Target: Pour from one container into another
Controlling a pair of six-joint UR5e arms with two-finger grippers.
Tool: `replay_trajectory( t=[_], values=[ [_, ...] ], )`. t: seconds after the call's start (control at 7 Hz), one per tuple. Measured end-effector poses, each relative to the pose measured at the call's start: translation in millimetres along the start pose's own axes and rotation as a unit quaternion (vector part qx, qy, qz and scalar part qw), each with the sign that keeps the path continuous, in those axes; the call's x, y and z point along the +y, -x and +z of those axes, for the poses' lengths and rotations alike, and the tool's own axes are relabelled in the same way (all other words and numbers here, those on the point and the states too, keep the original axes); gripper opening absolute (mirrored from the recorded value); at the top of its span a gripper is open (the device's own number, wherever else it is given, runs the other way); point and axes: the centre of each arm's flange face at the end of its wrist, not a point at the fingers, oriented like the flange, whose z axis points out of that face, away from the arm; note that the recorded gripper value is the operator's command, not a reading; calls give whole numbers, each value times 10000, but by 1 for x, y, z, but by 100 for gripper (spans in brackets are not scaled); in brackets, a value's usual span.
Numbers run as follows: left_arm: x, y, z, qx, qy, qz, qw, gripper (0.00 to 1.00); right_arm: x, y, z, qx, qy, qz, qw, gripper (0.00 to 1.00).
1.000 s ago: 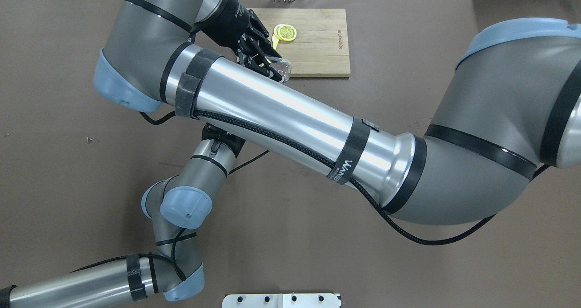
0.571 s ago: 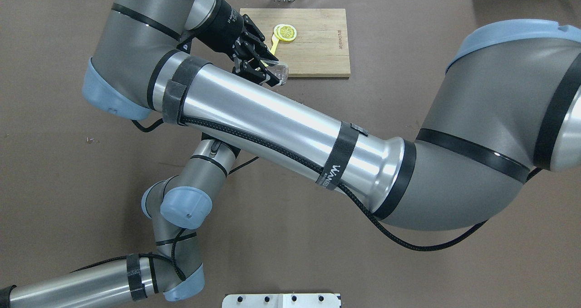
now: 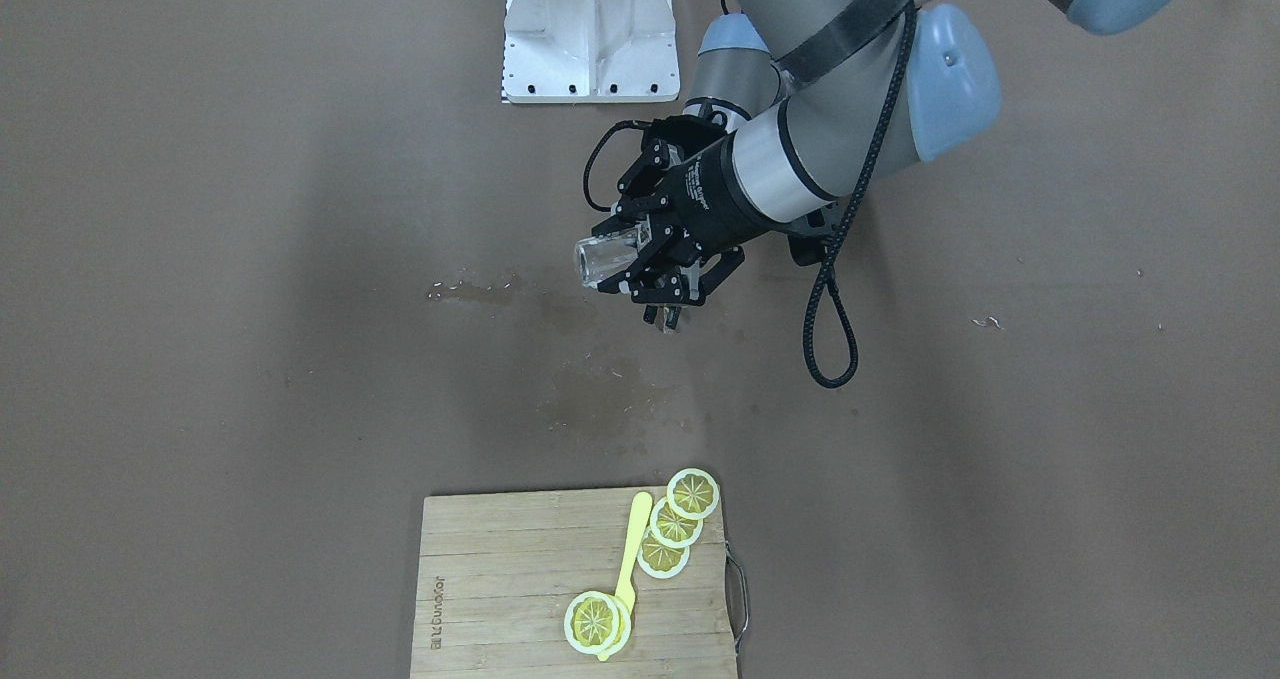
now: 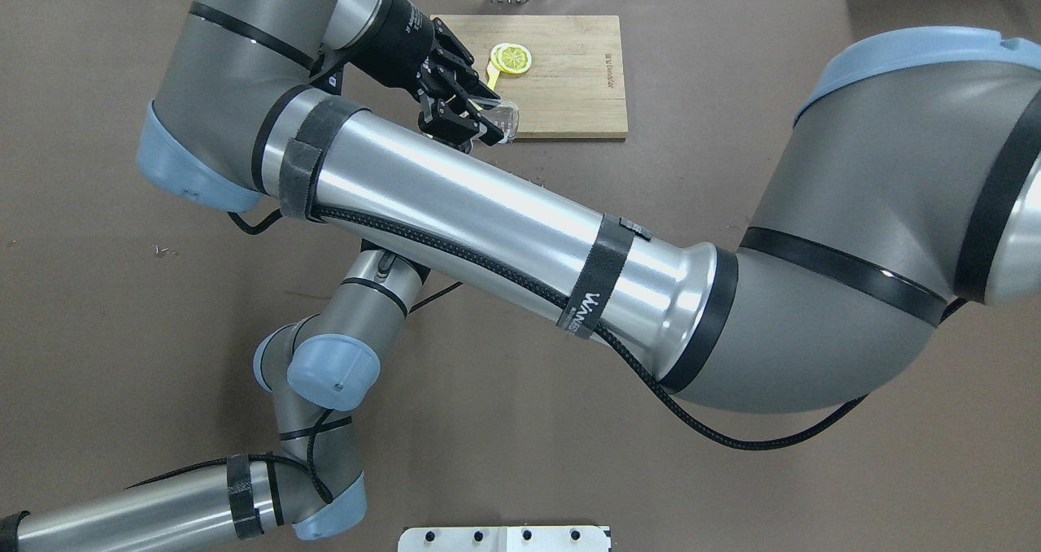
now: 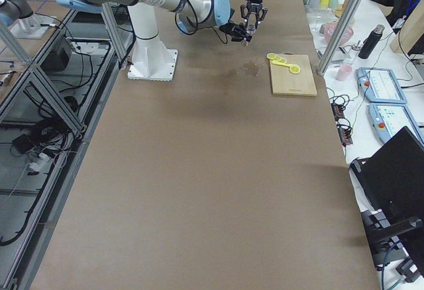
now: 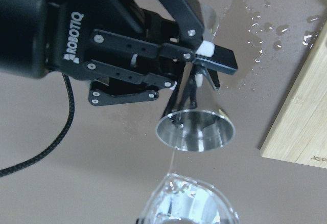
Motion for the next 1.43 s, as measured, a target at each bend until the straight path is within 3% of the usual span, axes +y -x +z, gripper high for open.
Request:
replay_trajectory(
  t=[0.57,1.43],
  values=[
    [1,0,0,3,7,7,10000,0,-2,-6,3,-26,192,-87,9998,0],
    [2,1,0,-1,14,21,10000,0,-1,-9,6,-67,248,-198,9995,0]
  ],
)
